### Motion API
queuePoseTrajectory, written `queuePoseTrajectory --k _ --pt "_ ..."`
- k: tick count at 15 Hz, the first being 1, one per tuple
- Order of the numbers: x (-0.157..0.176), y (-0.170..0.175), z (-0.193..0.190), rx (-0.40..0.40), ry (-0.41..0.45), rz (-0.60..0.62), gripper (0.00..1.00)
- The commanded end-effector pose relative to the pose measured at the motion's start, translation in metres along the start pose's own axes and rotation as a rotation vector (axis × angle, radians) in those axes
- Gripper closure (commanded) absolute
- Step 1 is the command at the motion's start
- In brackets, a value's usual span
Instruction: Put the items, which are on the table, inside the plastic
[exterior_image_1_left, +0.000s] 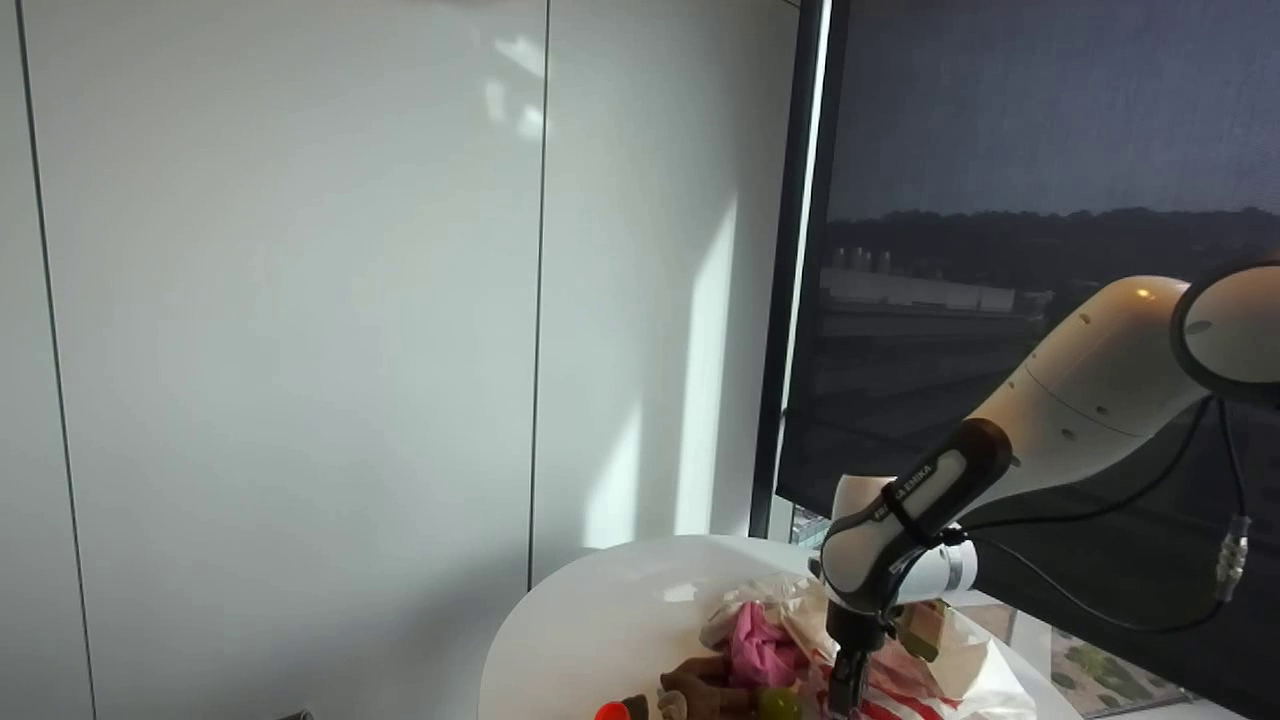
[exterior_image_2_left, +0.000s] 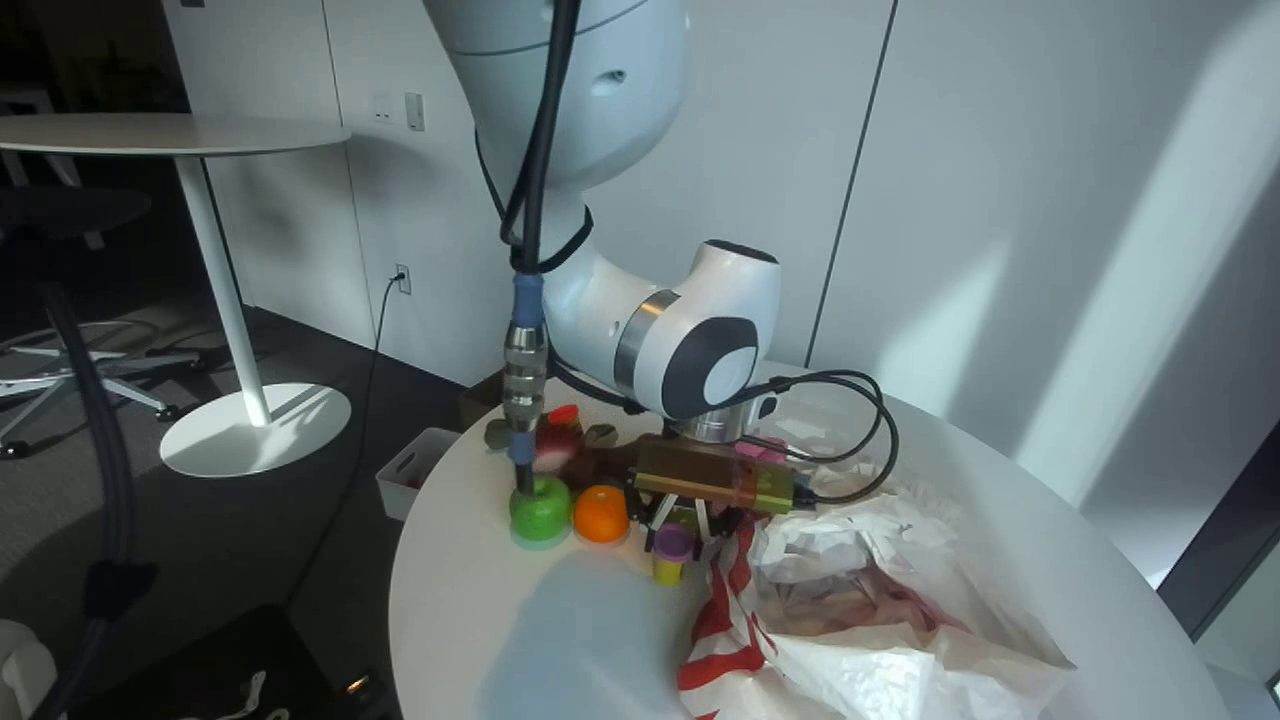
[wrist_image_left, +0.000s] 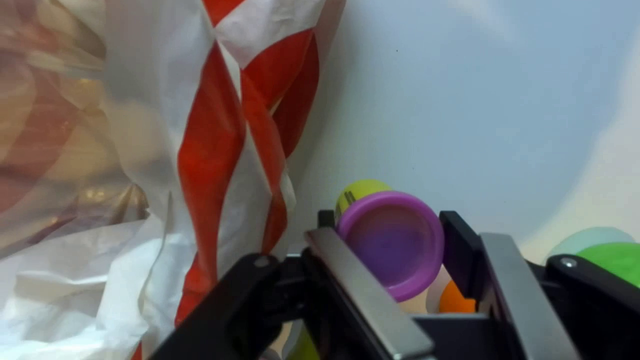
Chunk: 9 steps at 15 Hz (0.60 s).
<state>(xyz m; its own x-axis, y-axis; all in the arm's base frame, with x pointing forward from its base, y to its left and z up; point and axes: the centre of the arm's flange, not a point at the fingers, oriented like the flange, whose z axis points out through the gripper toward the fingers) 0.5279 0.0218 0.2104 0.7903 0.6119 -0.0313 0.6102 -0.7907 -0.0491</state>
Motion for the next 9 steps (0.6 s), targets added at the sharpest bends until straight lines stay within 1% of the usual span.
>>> queuePoseTrajectory --k 1,2,3,6,8,9 --pt "-0.011 -0.008 -0.082 -0.012 0.056 -0.007 0.71" --pt "-0.012 -0.005 -0.099 -0.04 0.062 0.009 0.71" --pt "-0.017 0.005 -0.116 -0.085 0.058 0.038 0.71" --pt "-0.043 0.046 -0.152 -0.219 0.029 0.14 0.71" --pt "-0.064 0.071 -0.167 -0.278 0.032 0.197 0.71" --pt "-0.07 0.083 -0.167 -0.289 0.034 0.209 0.71"
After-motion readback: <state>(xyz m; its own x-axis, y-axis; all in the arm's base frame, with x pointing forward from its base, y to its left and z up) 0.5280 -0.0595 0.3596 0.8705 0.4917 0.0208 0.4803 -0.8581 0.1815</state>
